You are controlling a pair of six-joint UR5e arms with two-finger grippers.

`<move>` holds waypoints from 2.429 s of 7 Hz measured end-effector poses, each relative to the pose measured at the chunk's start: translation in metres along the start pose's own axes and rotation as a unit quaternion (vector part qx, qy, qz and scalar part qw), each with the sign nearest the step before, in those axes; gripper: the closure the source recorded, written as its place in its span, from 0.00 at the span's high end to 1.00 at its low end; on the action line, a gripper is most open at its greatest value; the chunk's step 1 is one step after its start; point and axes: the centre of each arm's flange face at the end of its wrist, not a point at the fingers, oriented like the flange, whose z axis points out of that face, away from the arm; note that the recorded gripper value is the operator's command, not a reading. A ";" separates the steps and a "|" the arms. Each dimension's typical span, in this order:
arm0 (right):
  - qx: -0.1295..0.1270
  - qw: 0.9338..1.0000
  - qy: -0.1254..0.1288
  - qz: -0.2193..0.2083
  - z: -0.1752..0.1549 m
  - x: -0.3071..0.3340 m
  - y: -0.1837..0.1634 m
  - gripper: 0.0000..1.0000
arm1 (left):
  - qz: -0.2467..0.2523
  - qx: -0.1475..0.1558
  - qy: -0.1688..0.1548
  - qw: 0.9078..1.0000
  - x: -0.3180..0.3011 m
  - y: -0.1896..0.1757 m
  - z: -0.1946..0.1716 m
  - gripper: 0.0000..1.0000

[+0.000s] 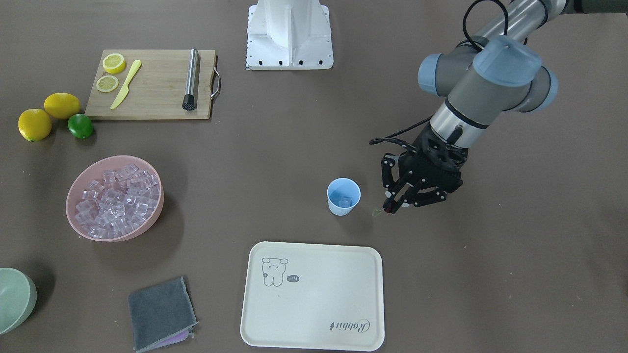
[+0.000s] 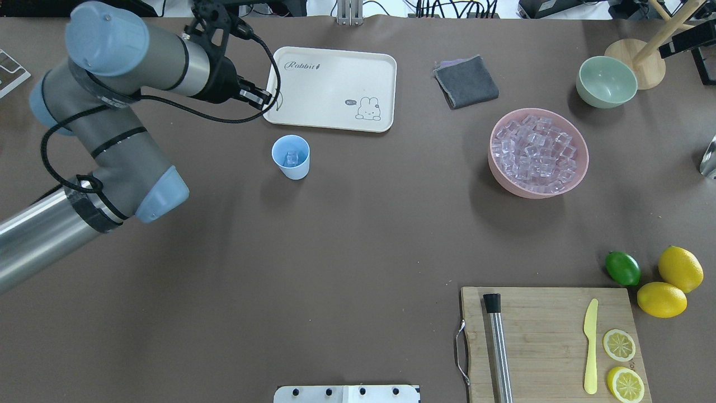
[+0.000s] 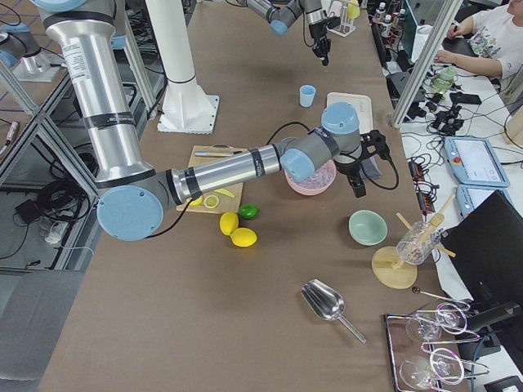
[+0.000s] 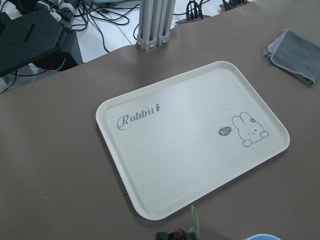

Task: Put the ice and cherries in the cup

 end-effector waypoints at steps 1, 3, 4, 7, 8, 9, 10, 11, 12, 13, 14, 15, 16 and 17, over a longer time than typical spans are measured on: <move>0.000 1.000 0.000 -0.001 0.000 0.000 0.000 1.00 | 0.007 0.003 -0.002 1.000 0.017 0.007 0.010 0.00; 0.000 1.000 0.001 -0.001 0.000 0.002 0.002 1.00 | 0.017 0.009 -0.001 1.000 0.037 0.027 0.027 0.00; 0.000 1.000 0.002 -0.001 -0.001 0.002 0.003 1.00 | 0.018 0.011 -0.003 1.000 0.045 0.037 0.035 0.00; 0.001 1.000 0.004 0.001 -0.002 0.004 0.006 1.00 | 0.014 0.004 -0.006 1.000 0.048 0.054 0.045 0.38; 0.001 1.000 0.004 0.002 -0.002 0.004 0.006 1.00 | 0.014 0.005 -0.004 1.000 0.045 0.058 0.046 0.97; 0.001 1.000 0.005 0.002 -0.003 0.004 0.006 1.00 | 0.016 0.010 0.000 1.000 0.044 0.060 0.046 0.98; 0.002 1.000 0.005 0.002 -0.003 0.004 0.006 1.00 | 0.016 0.013 0.002 1.000 0.043 0.061 0.048 0.98; 0.002 1.000 0.005 0.002 -0.003 0.003 0.005 1.00 | 0.014 0.017 0.003 1.000 0.041 0.060 0.047 0.97; 0.002 1.000 0.004 0.003 -0.004 0.003 0.005 1.00 | 0.007 0.023 -0.003 1.000 0.032 0.054 0.043 0.97; 0.001 1.000 0.003 0.005 -0.003 0.003 0.005 1.00 | -0.007 0.028 -0.019 0.999 0.005 0.046 0.033 0.97; -0.002 1.000 0.003 0.008 -0.002 0.004 0.006 1.00 | -0.023 0.027 -0.041 0.999 -0.036 0.040 0.019 0.97; -0.004 1.000 0.003 0.010 -0.001 0.005 0.006 1.00 | -0.047 0.017 -0.064 0.997 -0.086 0.032 -0.001 0.97; -0.005 1.000 0.003 0.010 0.000 0.005 0.005 1.00 | -0.077 -0.001 -0.087 0.993 -0.135 0.021 -0.025 0.97; -0.004 1.000 0.002 0.008 0.000 0.003 0.001 1.00 | -0.110 -0.018 -0.111 0.988 -0.181 0.011 -0.052 0.97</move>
